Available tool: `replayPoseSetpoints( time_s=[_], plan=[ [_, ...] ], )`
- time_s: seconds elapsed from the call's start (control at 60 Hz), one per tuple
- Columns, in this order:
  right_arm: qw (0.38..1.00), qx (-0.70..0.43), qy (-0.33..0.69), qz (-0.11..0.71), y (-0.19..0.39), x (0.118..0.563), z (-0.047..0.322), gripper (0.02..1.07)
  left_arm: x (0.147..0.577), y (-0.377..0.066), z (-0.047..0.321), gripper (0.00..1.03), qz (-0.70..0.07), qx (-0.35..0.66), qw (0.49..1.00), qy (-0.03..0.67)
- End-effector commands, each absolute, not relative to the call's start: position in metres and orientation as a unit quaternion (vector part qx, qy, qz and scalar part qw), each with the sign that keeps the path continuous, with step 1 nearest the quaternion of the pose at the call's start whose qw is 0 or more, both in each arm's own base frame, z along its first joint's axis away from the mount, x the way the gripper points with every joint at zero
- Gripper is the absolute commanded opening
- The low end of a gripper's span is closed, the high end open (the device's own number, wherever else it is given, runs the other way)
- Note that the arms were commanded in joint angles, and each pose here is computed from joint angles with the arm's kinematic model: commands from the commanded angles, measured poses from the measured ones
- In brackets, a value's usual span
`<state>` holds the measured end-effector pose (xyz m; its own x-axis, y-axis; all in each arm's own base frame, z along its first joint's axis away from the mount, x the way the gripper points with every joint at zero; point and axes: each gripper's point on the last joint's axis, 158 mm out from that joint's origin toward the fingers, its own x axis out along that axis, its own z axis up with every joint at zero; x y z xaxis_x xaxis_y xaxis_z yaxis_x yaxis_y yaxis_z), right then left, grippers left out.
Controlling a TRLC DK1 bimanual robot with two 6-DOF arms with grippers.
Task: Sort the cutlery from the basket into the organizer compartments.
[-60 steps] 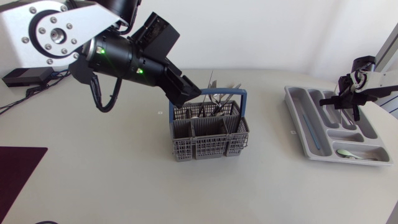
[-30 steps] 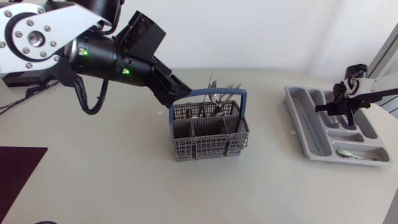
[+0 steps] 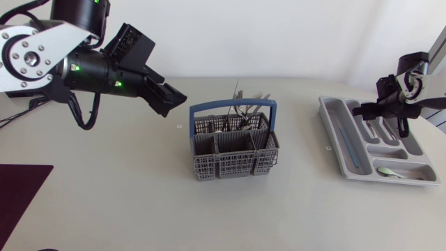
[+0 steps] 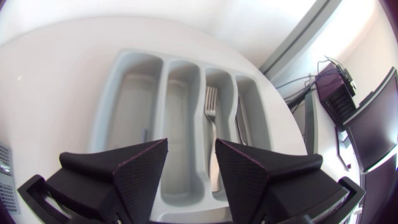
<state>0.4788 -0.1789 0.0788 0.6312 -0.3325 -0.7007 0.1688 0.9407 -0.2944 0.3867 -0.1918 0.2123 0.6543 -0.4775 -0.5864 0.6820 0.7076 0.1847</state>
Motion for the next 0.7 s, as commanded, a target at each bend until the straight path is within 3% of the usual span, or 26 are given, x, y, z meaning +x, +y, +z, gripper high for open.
replayPoseSetpoints(
  time_s=[0.0, 0.233, 0.333, 0.583, 0.683],
  plan=[
    [0.906, -0.116, 0.392, -0.107, -0.148, 0.463, 0.094, 0.62, 0.387, -0.184, 0.198, 0.90, -0.329, 0.205, 0.883, 0.264],
    [0.926, -0.118, 0.358, 0.019, -0.052, 0.436, 0.122, 0.62, 0.384, -0.176, 0.177, 0.82, -0.332, 0.207, 0.878, 0.274],
    [0.927, -0.125, 0.348, 0.067, -0.011, 0.423, 0.128, 0.61, 0.391, -0.168, 0.170, 0.73, -0.330, 0.201, 0.879, 0.280],
    [0.912, -0.143, 0.346, 0.167, 0.066, 0.377, 0.129, 0.14, 0.416, -0.160, 0.153, 0.29, -0.338, 0.178, 0.879, 0.285],
    [0.904, -0.150, 0.345, 0.203, 0.090, 0.359, 0.128, 0.11, 0.425, -0.164, 0.141, 0.13, -0.351, 0.166, 0.873, 0.296]
  ],
)
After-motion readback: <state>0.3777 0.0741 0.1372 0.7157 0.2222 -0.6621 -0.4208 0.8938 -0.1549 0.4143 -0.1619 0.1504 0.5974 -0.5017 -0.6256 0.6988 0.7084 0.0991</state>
